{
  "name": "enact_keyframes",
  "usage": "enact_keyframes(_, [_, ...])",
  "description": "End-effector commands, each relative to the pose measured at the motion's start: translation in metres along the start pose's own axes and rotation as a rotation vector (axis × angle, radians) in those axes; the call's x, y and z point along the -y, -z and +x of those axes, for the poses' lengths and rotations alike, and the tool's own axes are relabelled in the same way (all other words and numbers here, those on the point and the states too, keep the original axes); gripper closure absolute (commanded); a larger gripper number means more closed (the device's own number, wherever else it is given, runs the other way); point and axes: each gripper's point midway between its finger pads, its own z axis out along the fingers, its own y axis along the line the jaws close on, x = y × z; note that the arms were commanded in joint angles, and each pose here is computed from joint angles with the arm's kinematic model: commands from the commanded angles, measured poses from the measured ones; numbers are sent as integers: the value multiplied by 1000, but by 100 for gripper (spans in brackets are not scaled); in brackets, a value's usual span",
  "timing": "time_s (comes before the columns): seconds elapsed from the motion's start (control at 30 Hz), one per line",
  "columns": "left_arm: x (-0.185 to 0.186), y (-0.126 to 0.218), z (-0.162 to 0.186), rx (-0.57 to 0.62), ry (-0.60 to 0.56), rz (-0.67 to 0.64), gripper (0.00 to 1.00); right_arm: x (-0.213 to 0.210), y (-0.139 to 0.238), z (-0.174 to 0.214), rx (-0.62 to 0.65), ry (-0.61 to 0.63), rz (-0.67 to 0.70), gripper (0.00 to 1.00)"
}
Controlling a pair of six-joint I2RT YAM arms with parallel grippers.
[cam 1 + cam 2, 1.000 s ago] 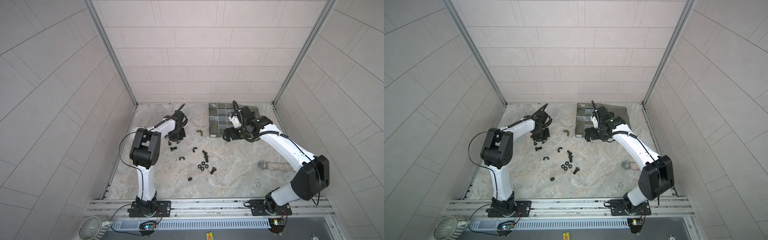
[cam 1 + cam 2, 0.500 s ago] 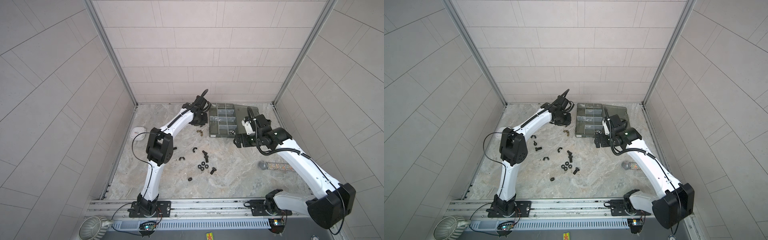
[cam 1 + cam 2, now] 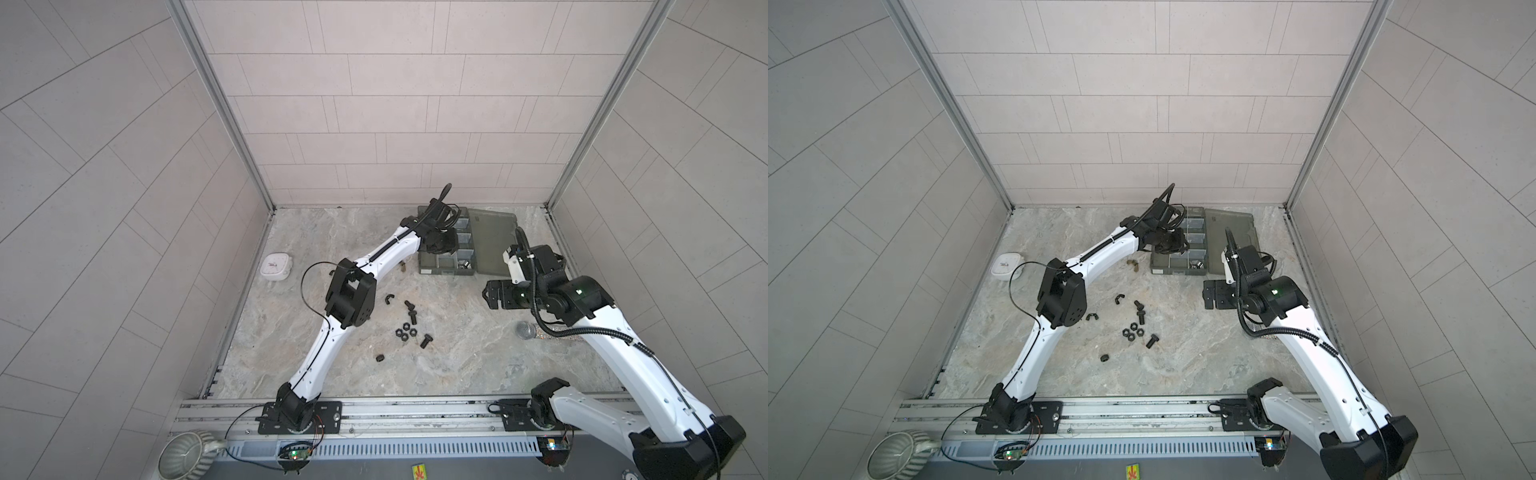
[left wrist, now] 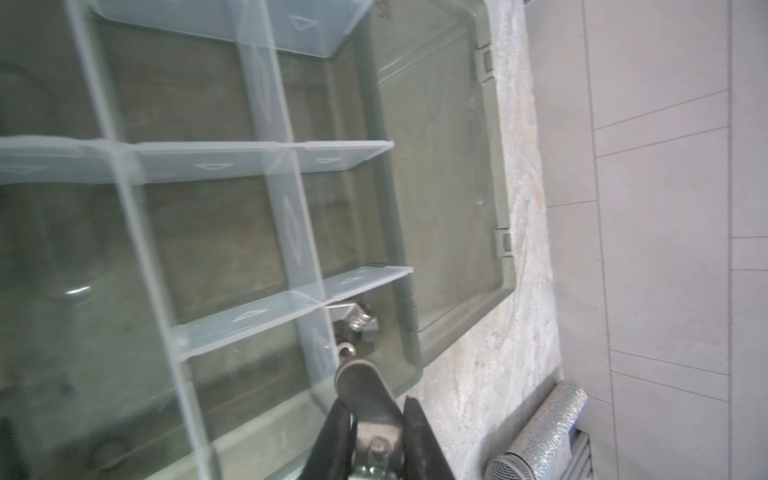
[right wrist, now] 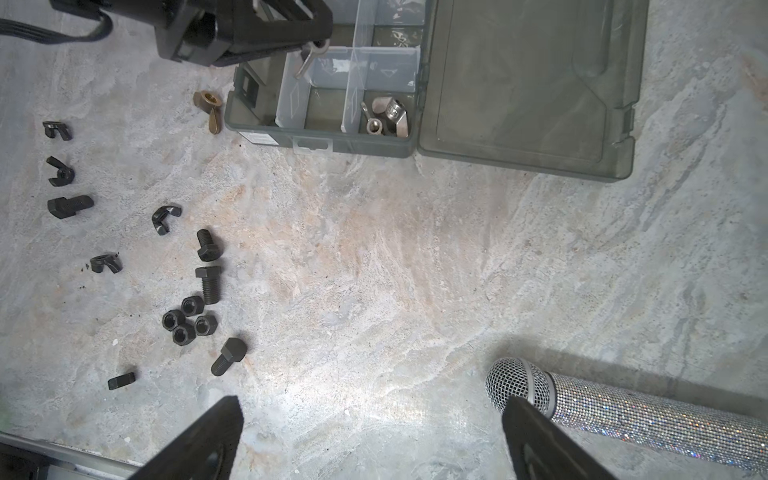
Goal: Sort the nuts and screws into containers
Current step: 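Carry the silver wing nut to the box while the right gripper advances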
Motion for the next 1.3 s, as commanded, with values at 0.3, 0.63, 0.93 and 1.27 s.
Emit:
enact_keyframes(0.3, [30, -40, 10, 41, -12, 118, 83, 16, 15, 18, -1, -36, 51, 1])
enact_keyframes(0.63, [18, -57, 17, 25, 3, 104, 82, 20, 15, 17, 0, -32, 66, 1])
enact_keyframes(0.93, [16, -57, 17, 18, -3, 97, 52, 20, 15, 16, -10, -25, 68, 1])
enact_keyframes(1.27, [83, 46, -19, 127, -173, 174, 37, 20, 14, 3, 34, -23, 74, 1])
